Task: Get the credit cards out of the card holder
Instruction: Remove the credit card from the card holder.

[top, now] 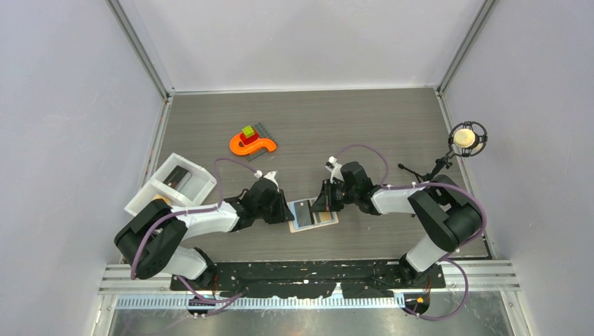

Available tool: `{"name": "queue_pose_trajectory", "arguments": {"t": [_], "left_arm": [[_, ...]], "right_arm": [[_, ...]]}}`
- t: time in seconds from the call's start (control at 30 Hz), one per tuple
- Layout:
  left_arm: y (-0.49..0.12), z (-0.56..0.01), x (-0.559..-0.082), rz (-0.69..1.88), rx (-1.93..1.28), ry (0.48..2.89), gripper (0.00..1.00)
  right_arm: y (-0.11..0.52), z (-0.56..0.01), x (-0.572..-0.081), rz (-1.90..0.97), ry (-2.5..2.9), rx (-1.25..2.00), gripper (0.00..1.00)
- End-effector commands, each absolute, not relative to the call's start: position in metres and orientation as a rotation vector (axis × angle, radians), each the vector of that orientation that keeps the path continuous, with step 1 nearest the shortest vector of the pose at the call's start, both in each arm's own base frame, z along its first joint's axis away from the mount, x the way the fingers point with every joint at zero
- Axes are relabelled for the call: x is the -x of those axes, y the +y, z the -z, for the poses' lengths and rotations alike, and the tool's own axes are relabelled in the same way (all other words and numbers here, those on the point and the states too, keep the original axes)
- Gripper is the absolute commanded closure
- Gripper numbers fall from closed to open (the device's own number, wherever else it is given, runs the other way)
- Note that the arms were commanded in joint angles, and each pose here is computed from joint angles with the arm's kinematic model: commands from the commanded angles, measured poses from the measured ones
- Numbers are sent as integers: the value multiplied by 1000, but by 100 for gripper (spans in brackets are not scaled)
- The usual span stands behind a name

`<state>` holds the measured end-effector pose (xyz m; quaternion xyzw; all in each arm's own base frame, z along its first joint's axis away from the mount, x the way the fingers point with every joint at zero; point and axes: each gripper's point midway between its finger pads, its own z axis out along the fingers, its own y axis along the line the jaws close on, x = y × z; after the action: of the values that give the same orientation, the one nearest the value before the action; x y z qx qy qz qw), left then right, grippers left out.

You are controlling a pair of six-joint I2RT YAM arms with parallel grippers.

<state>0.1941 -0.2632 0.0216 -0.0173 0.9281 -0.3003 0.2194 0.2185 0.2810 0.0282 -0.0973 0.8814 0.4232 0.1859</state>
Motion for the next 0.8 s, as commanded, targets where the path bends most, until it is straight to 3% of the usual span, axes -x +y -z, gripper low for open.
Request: {"name": "queue_pose_trajectory", "arguments": {"t": [0.0,0.3,0.53,0.77], "left_arm": [[-233,18,-177,641,20,2691,83],[-248,-7,-178,751,-21,2648,80],[-262,-63,-182,836,-136,2565,65],[-264,-119,-183,878,-294,2448,39]], "right_arm": [[278,-44,-226,-1155,2428,318,95],[255,-58,-223,-1092,2412,362,95],[239,-82,-226,-990,2383,434,95],[243,-124,-210,-1092,2284,516,95]]}}
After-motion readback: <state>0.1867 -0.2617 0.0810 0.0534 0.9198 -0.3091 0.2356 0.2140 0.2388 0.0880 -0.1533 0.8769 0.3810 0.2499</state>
